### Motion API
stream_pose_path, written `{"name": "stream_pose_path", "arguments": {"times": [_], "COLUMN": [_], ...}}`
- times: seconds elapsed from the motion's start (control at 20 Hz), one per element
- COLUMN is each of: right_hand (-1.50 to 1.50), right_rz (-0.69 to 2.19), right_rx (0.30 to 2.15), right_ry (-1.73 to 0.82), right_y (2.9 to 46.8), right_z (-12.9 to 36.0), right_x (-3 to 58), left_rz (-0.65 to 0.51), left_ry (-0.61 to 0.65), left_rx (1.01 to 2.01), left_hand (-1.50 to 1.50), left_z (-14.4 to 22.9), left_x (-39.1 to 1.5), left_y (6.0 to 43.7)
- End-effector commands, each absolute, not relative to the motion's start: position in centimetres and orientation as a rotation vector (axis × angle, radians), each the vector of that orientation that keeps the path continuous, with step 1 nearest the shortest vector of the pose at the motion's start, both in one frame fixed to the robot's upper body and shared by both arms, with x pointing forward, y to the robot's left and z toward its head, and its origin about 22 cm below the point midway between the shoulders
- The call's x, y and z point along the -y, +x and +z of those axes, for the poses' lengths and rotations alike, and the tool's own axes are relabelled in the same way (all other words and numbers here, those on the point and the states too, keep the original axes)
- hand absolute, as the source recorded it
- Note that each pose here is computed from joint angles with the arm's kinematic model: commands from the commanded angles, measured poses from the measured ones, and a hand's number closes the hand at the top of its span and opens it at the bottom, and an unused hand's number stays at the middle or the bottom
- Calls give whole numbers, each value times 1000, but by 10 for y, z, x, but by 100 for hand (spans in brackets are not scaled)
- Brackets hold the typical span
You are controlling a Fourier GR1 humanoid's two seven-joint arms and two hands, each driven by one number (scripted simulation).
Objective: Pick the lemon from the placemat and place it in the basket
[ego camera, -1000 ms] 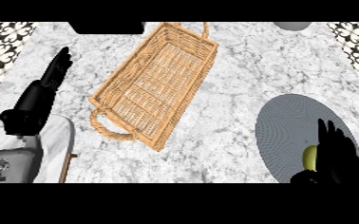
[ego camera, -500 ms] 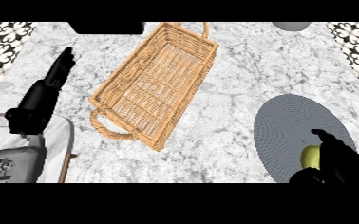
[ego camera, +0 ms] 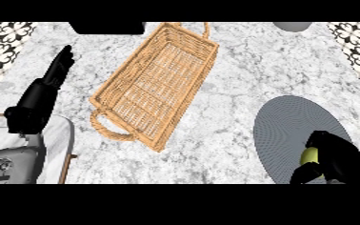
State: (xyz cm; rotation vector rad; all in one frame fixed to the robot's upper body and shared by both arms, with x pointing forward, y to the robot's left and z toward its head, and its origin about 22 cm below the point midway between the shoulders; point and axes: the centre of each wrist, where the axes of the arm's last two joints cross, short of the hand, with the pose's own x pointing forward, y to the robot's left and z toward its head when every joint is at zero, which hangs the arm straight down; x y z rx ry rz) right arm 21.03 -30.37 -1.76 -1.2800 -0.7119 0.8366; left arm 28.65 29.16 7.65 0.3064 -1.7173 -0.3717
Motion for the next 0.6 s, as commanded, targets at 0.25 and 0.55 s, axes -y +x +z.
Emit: {"name": "stream_pose_path", "arguments": {"times": [0.25,0.55], "right_hand": [150,150], "right_rz": [906,830], "right_rx": [683,706], "right_ry": [-1167,-1208], "right_y": [215,224], "right_z": [-7,19], "right_x": [258,234], "left_rz": [-367,-371], "left_ry": [282,286], "left_rx": [1726,1729], "left_hand": [0,0], "left_z": [86,71], "left_x": [-294,-297], "left_y": [284,285]}}
